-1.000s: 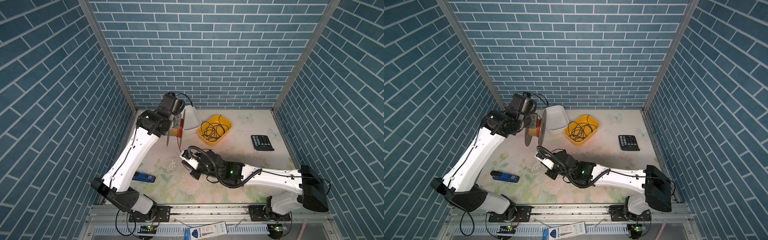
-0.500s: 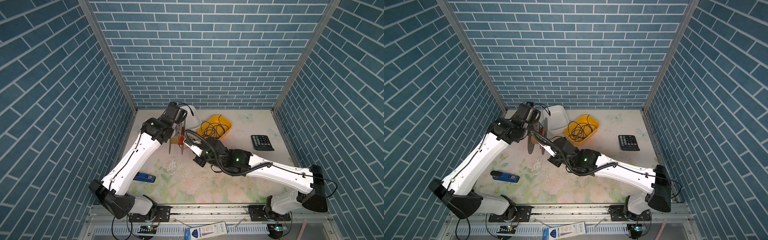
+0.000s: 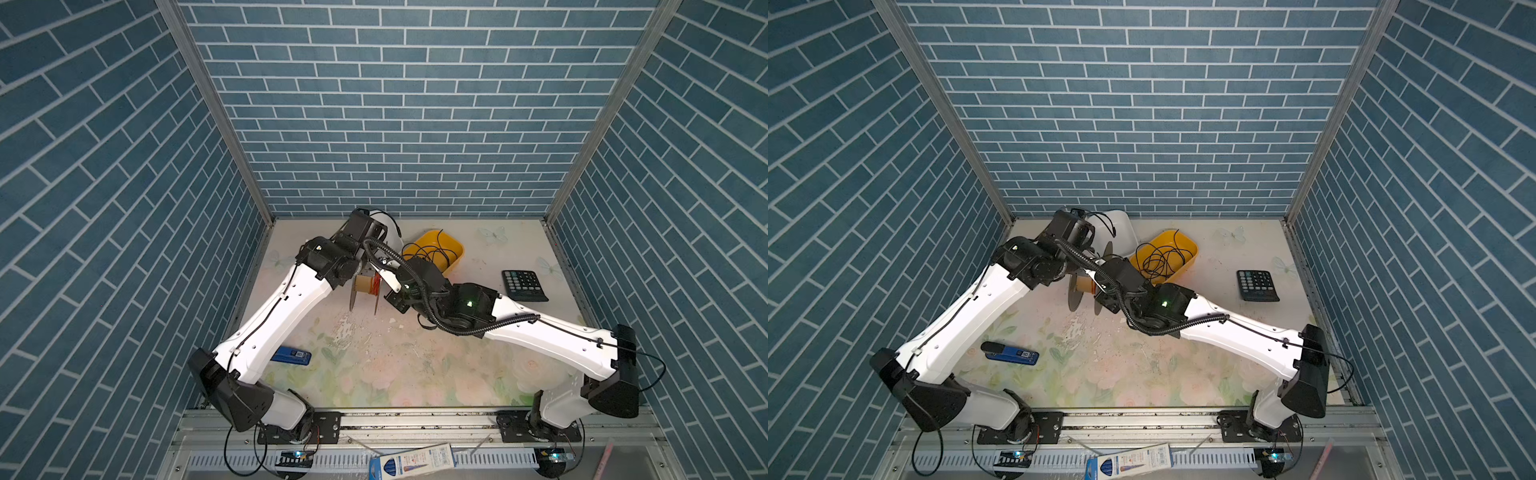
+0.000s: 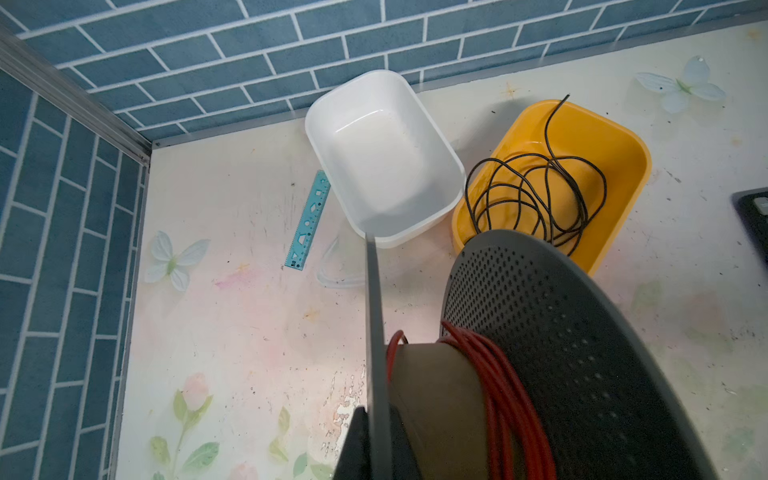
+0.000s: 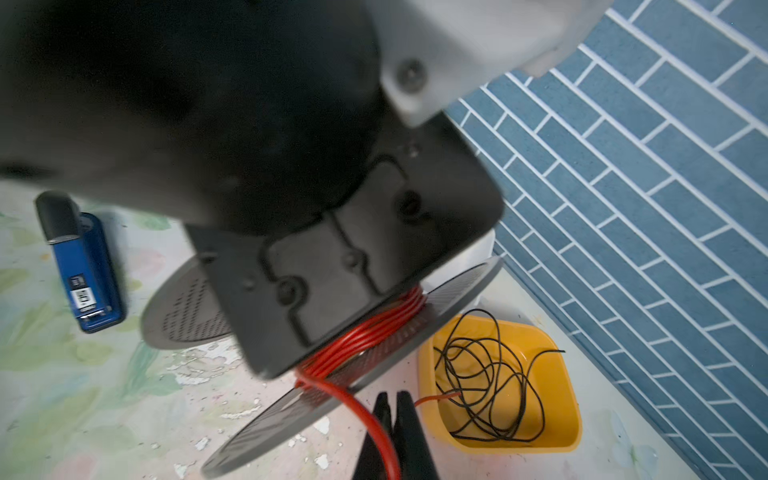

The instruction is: Wrap the cables

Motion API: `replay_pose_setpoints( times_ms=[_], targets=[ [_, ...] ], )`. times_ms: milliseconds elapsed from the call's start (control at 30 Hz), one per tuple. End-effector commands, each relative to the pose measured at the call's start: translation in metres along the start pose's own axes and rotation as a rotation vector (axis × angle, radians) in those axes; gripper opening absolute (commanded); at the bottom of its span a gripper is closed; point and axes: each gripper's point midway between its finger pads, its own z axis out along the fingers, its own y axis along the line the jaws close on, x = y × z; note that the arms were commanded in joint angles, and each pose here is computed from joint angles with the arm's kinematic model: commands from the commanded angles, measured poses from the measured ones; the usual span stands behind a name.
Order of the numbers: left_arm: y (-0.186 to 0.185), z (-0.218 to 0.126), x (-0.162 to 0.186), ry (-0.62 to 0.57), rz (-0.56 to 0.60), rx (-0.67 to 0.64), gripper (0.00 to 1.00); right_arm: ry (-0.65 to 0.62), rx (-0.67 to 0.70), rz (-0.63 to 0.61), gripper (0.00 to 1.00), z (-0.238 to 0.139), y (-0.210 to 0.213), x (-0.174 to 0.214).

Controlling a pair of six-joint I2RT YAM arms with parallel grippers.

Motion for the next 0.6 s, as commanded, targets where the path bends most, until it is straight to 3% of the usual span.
replay_pose_setpoints(
  times_ms=[0,333,567],
  targets=[
    [0.001,-0.003,0.005,0.020,0.062,-0.014,0.00,-0.074,0.140,0.083,0.09,-0.018,-0.050,-0.030],
    [-0.020,-0.004,0.013,0.050,0.115,0.067,0.00,-0.031,0.082,0.100,0.04,-0.004,-0.064,-0.012],
    [-0.029,-0.016,0.012,0.039,0.183,0.148,0.00,0.007,-0.070,0.121,0.09,0.007,-0.058,0.007]
  ],
)
